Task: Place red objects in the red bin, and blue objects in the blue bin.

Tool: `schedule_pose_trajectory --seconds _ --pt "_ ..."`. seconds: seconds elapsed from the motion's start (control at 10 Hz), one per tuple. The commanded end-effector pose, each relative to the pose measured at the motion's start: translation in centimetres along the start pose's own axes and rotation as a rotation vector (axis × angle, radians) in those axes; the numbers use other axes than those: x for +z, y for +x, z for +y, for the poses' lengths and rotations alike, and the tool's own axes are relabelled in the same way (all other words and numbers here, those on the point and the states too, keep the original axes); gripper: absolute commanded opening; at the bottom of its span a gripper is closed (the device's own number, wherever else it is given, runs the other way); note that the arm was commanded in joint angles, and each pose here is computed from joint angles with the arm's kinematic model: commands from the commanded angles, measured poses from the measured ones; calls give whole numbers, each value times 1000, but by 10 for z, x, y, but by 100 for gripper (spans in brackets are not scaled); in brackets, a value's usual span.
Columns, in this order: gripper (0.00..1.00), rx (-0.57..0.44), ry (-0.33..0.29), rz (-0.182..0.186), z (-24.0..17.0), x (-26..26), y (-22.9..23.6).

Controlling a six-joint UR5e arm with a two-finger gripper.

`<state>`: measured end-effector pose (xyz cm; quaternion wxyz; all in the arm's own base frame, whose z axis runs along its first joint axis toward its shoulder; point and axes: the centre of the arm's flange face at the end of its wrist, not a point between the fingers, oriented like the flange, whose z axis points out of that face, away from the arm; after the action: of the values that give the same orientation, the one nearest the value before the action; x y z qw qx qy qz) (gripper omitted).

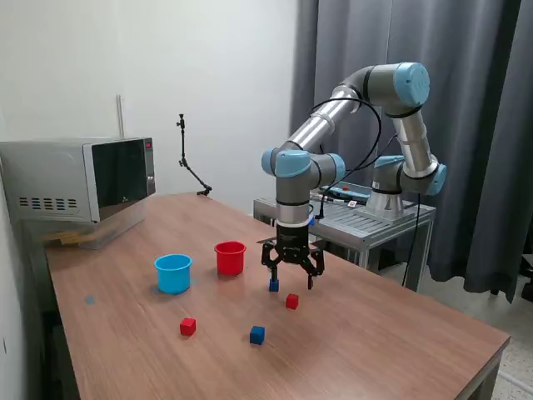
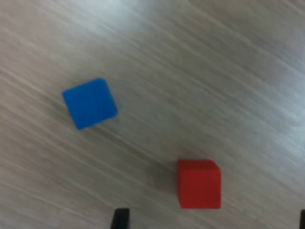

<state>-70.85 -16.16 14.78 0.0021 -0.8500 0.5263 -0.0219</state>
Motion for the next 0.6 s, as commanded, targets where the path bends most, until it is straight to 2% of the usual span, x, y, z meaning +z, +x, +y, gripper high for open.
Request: schedule_pose_trajectory --seconds 0.0,0.5 --pt "100 4 -40 -16 0 14 9" --pt "100 17 -36 -14 -8 29 13"
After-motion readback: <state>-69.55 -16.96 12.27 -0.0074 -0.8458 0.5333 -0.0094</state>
